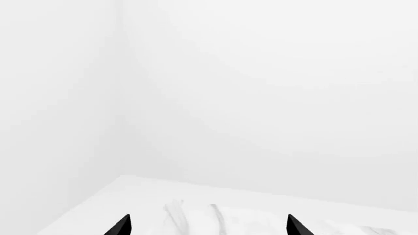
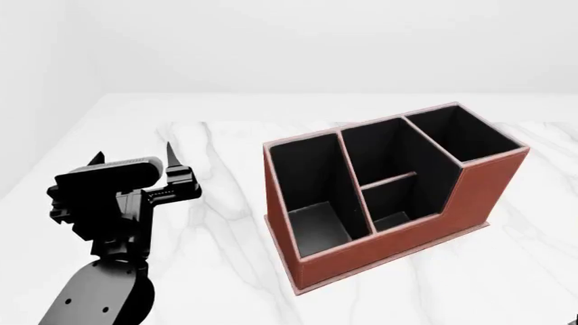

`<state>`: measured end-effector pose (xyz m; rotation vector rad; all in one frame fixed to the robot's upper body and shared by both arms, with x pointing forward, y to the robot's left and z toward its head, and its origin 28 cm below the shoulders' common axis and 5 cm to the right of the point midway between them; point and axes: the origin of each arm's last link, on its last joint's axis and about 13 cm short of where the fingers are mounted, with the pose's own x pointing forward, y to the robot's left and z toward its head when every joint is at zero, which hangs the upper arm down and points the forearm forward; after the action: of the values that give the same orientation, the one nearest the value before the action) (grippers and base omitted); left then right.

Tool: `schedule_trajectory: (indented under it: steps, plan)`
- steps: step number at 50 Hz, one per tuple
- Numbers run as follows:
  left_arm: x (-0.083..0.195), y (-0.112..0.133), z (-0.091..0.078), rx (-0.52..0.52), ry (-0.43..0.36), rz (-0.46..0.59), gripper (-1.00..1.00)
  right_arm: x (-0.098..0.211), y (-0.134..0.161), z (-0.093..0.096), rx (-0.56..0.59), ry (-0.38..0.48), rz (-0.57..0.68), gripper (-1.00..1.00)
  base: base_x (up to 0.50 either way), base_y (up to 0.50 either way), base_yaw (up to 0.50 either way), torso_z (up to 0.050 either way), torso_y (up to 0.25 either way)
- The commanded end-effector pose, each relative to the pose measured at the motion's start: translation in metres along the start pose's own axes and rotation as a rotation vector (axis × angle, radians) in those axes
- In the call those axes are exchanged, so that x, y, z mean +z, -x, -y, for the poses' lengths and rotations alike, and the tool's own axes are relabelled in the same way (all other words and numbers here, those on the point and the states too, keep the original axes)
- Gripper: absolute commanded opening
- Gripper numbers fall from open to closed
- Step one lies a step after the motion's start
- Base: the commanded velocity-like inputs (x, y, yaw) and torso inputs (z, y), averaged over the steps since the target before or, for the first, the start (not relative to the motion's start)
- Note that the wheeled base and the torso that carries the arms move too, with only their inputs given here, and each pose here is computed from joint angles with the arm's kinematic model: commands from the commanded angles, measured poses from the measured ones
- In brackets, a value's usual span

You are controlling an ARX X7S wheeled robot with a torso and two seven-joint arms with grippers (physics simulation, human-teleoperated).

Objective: Pick up the book and place it in the left compartment of the caddy.

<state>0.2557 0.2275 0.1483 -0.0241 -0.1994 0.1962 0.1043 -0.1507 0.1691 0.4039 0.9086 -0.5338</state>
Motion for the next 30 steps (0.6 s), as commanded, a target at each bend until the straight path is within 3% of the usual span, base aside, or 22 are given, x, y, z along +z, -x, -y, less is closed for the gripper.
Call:
schedule_trajectory:
  steps: [1, 30]
  plan:
    - [-0.001, 0.000, -0.001, 0.003, -0.001, 0.001, 1.00, -0.001, -0.011, 0.000, 0.017, -0.017, -0.013, 1.00, 0.00, 0.00, 0.00, 0.000, 0.000]
    - [0.003, -0.002, -0.003, 0.017, 0.000, 0.011, 1.00, -0.024, -0.043, 0.018, 0.002, -0.103, -0.113, 1.00, 0.00, 0.00, 0.00, 0.000, 0.000]
